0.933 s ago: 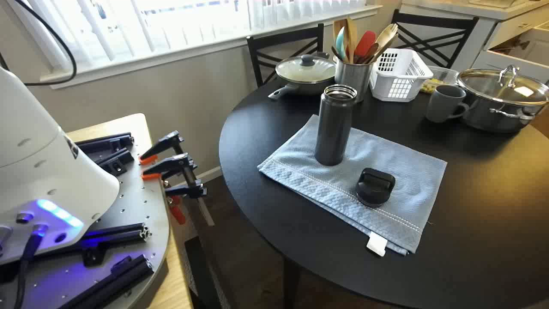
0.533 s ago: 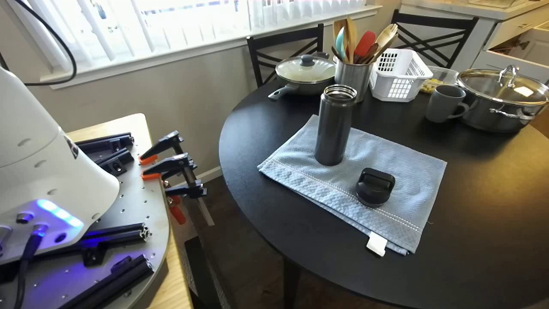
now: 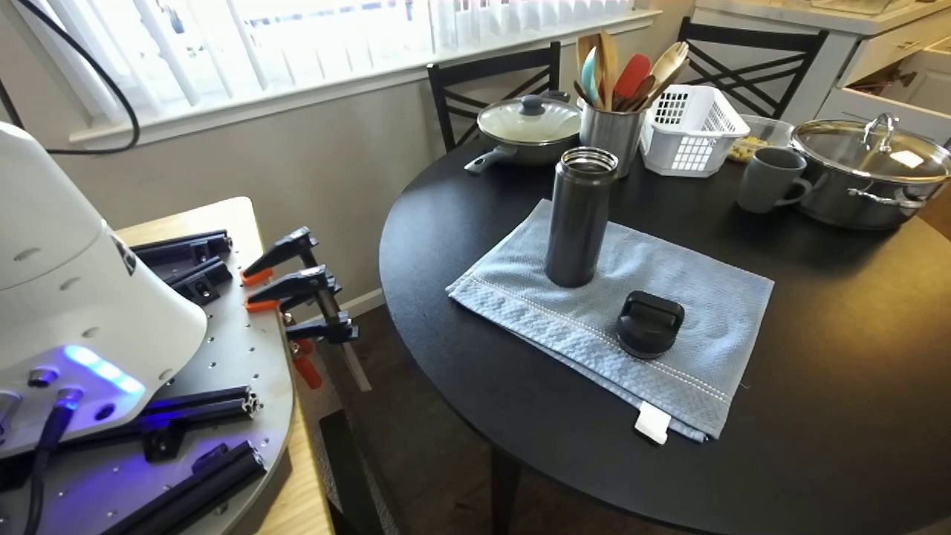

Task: Put the lid on the bottle

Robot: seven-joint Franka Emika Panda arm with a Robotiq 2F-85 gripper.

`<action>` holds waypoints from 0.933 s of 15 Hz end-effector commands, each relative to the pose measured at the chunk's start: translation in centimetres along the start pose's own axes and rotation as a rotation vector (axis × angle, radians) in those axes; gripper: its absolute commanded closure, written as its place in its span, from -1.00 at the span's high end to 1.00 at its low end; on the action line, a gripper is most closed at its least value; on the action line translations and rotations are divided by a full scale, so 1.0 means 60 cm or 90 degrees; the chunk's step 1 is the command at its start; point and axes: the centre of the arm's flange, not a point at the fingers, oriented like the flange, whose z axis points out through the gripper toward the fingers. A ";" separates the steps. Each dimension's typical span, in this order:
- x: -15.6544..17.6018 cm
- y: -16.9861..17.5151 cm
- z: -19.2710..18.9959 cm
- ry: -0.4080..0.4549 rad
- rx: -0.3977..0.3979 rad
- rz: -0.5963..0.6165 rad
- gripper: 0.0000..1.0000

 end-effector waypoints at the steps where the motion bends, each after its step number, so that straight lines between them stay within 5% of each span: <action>1: 0.064 0.076 0.064 -0.019 -0.013 0.127 1.00; 10: 0.157 0.181 0.277 -0.093 -0.044 0.446 1.00; 14: 0.198 0.197 0.316 -0.160 -0.047 0.577 1.00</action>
